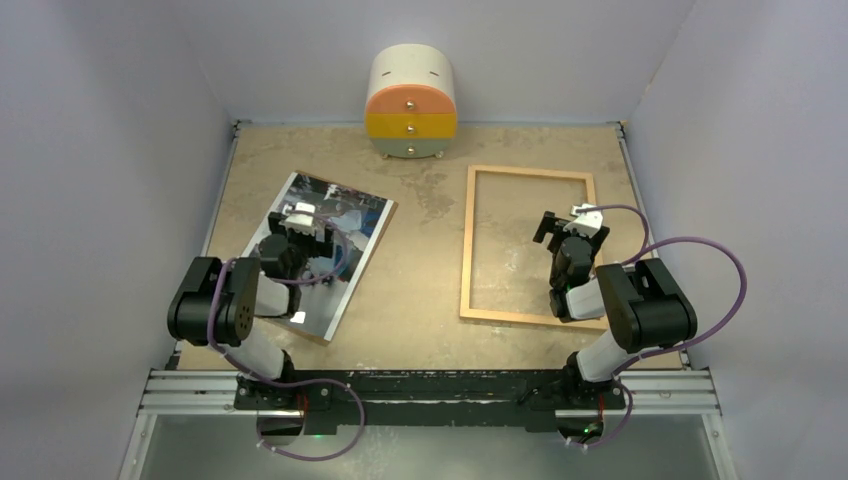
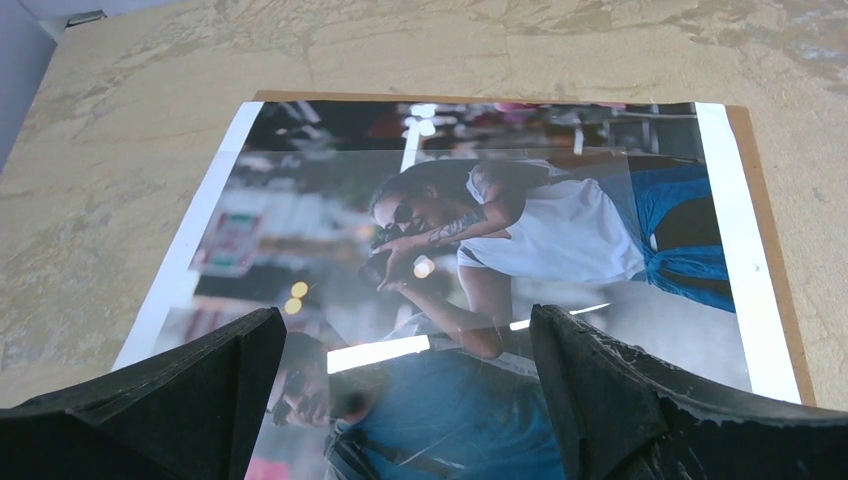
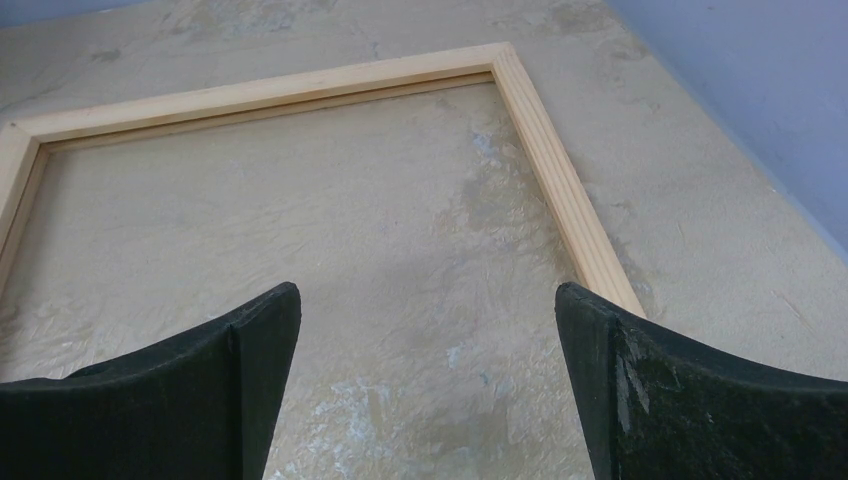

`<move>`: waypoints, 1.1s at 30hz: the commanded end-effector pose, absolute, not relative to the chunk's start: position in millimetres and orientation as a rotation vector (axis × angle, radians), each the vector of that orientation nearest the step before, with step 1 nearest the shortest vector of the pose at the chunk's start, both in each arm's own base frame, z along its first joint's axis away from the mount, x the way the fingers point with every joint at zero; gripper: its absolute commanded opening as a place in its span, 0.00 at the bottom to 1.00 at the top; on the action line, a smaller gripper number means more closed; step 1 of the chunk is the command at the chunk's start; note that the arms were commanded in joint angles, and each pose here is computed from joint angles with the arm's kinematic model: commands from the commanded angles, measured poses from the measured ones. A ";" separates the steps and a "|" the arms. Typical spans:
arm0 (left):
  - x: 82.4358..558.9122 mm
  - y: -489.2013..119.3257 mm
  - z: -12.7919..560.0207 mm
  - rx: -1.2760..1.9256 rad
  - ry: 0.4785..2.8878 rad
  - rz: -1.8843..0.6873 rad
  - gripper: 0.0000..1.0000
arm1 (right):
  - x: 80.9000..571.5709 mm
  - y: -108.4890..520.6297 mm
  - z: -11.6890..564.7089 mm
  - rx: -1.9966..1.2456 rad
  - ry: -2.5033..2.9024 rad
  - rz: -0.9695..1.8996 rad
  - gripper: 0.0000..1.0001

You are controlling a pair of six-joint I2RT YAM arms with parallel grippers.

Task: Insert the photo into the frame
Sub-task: Turn over the photo frame at the center of the board.

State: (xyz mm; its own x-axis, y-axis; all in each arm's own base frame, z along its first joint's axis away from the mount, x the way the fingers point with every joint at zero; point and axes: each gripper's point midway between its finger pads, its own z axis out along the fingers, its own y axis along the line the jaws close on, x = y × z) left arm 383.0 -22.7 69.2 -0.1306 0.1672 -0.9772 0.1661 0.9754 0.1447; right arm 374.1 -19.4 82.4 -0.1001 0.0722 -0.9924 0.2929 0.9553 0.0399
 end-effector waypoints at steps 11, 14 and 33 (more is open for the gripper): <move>429.5 3.9 171.1 0.279 2.010 -0.016 1.00 | 358.8 -34.0 107.3 0.387 1.609 -0.213 0.99; 421.6 0.3 171.3 0.293 2.087 -0.065 1.00 | 360.5 -60.9 118.0 0.701 1.713 -0.303 0.99; 382.8 -15.5 172.1 0.326 2.229 -0.249 1.00 | 409.3 177.3 115.0 0.077 2.299 0.083 0.95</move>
State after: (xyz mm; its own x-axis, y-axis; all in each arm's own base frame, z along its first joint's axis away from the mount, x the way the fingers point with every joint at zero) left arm 390.9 -11.1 164.4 -0.6003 0.1362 -0.7881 0.2818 0.9582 -0.0490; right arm 433.8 163.0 137.3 -0.5650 0.2064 -0.7988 0.0239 0.9719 0.2343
